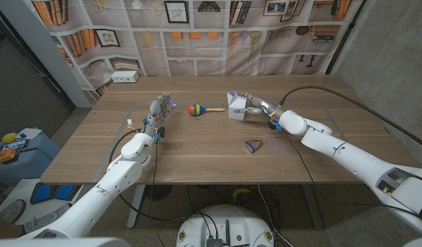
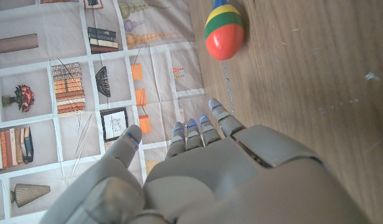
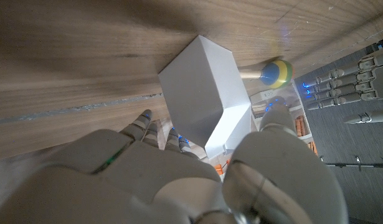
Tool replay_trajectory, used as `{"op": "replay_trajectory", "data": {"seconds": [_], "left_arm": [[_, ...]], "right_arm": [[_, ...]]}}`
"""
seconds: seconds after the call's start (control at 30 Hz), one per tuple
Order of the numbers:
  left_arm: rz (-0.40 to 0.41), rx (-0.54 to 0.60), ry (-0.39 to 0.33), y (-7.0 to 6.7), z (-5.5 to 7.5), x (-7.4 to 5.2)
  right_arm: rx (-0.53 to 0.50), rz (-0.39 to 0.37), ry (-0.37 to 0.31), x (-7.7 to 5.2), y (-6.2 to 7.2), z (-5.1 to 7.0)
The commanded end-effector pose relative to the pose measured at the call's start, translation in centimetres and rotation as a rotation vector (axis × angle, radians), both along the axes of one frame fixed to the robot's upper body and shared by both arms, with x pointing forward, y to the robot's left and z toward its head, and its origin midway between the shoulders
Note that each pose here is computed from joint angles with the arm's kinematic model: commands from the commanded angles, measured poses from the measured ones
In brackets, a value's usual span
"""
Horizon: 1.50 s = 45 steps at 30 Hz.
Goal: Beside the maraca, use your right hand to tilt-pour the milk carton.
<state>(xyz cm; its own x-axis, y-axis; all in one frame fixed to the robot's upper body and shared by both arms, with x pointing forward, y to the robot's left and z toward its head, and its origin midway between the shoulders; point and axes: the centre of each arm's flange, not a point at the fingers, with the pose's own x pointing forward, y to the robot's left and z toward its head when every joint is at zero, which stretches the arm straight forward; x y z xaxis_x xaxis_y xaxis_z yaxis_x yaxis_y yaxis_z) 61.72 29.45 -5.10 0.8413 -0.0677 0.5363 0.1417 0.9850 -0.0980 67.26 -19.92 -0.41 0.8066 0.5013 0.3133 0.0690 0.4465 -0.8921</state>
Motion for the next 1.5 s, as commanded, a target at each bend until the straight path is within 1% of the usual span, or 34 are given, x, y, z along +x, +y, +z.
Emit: {"op": "replay_trajectory", "data": {"seconds": [0.03,0.4,0.63,0.93,1.07,1.3,1.5], "left_arm": [[-0.005,-0.003,0.009,-0.3,-0.4,-0.1],[-0.002,-0.006,0.013,-0.2,-0.6,-0.5],[0.001,-0.01,0.018,0.1,-0.8,-0.6],[-0.013,-0.004,0.018,0.0,-0.5,0.0],[-0.02,-0.003,0.019,-0.1,-0.4,0.3],[-0.029,-0.002,0.025,-0.3,-0.5,0.6],[-0.031,-0.005,0.029,-0.4,-0.7,0.7]], "right_arm": [[0.007,-0.021,-0.021,0.5,0.1,-0.2],[0.031,-0.027,-0.04,1.1,0.2,-0.1],[0.021,-0.036,-0.049,1.4,0.3,-0.1],[0.002,-0.052,-0.054,1.4,0.4,-0.1],[-0.006,-0.063,-0.068,1.4,0.5,-0.1],[-0.007,-0.071,-0.085,1.5,0.6,-0.1],[-0.02,-0.08,-0.085,1.5,0.6,0.0]]}}
